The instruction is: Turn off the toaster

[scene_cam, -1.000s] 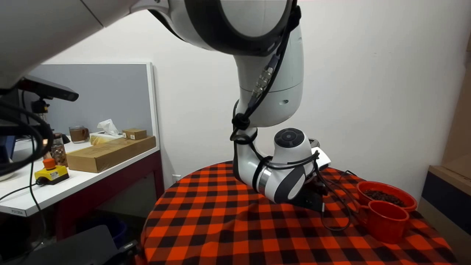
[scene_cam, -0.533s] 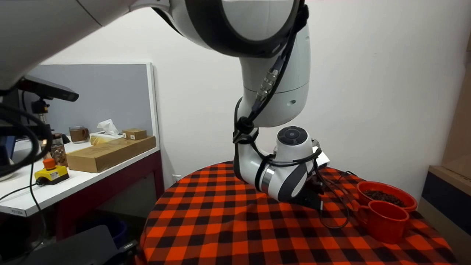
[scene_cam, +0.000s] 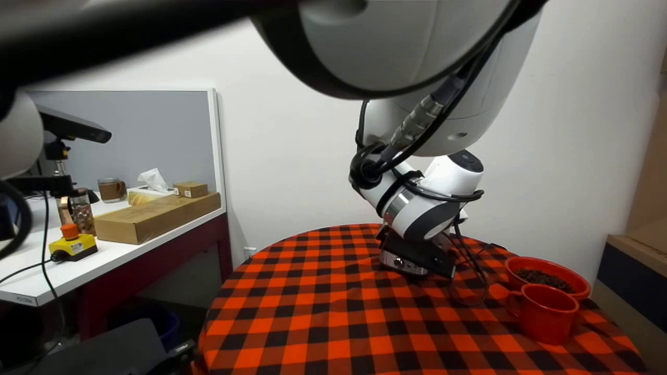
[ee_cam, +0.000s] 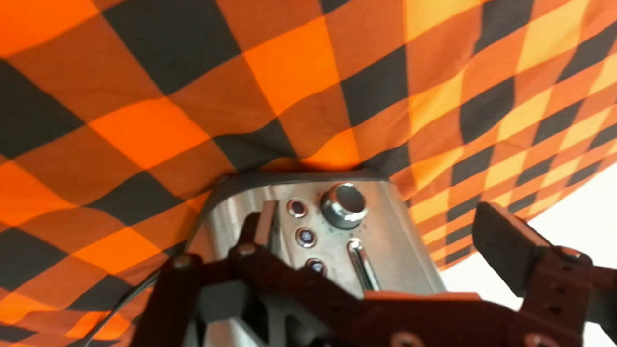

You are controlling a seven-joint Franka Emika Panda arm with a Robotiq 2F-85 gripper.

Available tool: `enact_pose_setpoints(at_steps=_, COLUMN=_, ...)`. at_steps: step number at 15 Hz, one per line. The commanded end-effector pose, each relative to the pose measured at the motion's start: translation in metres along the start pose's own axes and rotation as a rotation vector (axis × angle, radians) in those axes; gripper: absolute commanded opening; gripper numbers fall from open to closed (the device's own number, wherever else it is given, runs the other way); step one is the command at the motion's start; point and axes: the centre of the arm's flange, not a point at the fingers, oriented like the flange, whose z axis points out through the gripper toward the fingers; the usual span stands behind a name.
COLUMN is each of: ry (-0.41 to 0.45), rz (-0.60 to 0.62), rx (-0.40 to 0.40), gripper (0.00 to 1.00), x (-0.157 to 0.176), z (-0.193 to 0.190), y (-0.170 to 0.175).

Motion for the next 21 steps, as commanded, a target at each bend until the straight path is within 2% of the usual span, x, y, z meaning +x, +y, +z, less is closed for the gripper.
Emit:
enact_pose_setpoints(at_steps=1, ry=-0.131, rz=0.013, rx=0.161, gripper=1.0, x=-0.003, z=-0.019, y=-0.002)
enact_pose_setpoints(at_steps=3, ry=-0.228, rz=0.04, rx=0.236, gripper=1.0, x=-0.006, z=-0.029, y=-0.014)
enact_pose_setpoints(at_steps=5, ry=-0.339, rz=0.077, rx=0.277, gripper=1.0, x=-0.008, z=-0.038, y=-0.031)
enact_pose_setpoints(at_steps=6, ry=-0.39, rz=0.091, rx=0.284, gripper=1.0, x=-0.008, z=-0.045, y=-0.04)
enact_pose_setpoints(at_steps=8, ry=-0.461, rz=0.116, rx=0.247, gripper=1.0, x=-0.006, z=-0.062, y=-0.061)
enact_pose_setpoints(at_steps=10, ry=-0.495, rz=0.137, rx=0.156, gripper=1.0, x=0.001, z=-0.081, y=-0.086)
enact_pose_setpoints(at_steps=12, ry=-0.472, rz=0.178, rx=0.056, gripper=1.0, x=0.008, z=-0.098, y=-0.114)
enact_pose_setpoints(at_steps=15, ry=-0.484, rz=0.223, rx=-0.064, gripper=1.0, x=0.012, z=-0.114, y=-0.145)
enact_pose_setpoints(at_steps=21, ry=-0.546, rz=0.336, rx=-0.291, gripper=1.0, x=0.005, z=-0.157, y=-0.167)
